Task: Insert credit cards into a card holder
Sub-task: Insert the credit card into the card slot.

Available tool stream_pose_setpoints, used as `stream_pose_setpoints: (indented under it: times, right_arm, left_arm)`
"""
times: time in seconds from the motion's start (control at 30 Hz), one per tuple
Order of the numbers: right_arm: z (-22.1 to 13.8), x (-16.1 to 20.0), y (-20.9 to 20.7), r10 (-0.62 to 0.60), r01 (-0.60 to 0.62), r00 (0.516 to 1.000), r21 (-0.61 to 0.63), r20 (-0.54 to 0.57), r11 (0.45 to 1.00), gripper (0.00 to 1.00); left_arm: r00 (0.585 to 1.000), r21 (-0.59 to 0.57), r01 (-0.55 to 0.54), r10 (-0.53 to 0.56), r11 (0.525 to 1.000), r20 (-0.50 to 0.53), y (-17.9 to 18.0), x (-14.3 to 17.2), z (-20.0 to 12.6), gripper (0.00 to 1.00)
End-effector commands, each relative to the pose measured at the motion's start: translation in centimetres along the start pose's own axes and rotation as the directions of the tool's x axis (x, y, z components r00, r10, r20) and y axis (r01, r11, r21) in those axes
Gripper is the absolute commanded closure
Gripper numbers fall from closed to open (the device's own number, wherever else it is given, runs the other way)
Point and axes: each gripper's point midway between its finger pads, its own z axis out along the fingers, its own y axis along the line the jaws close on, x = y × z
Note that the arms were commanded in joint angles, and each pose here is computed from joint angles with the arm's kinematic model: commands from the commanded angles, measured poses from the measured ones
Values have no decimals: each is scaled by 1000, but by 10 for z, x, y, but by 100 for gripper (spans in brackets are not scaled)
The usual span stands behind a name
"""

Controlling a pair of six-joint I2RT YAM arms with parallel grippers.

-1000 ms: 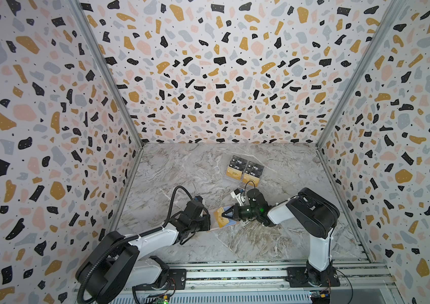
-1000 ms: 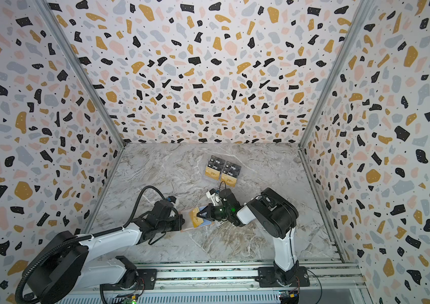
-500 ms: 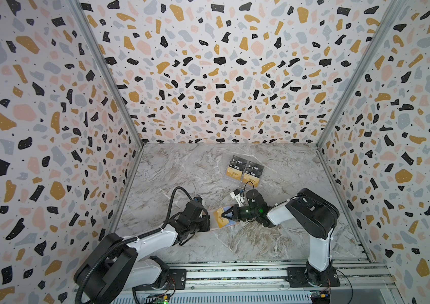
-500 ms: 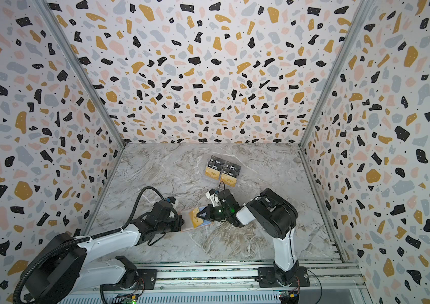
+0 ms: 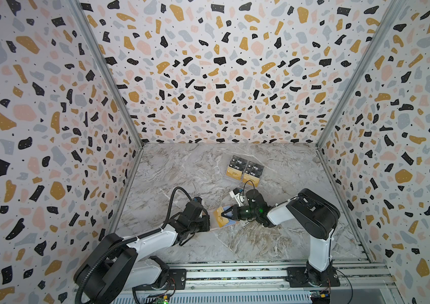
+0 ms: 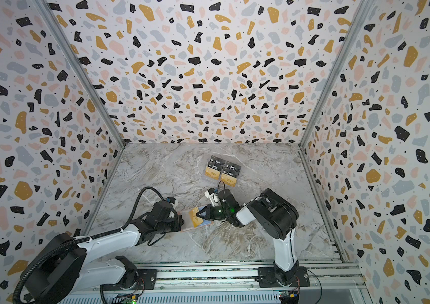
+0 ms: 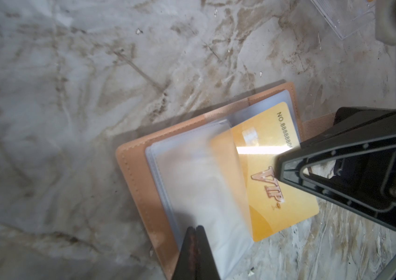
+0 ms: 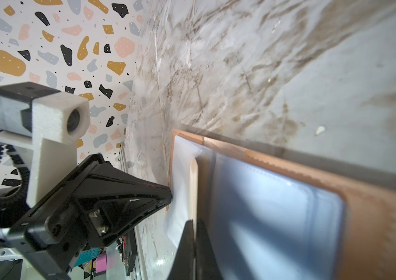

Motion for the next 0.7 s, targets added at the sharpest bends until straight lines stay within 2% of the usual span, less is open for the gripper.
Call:
stream_pose_setpoints:
  times: [0.0, 0.67]
  right_arm:
    - [-3, -10, 12, -43, 44, 998, -26, 35, 999, 100]
    - [-3, -8, 4, -46, 47, 999, -14, 21, 999, 100]
  left_arm:
    - [999, -36, 9, -10, 999, -32, 12, 12, 0, 100]
    - [999, -32, 7, -8, 999, -40, 11, 13, 1, 100]
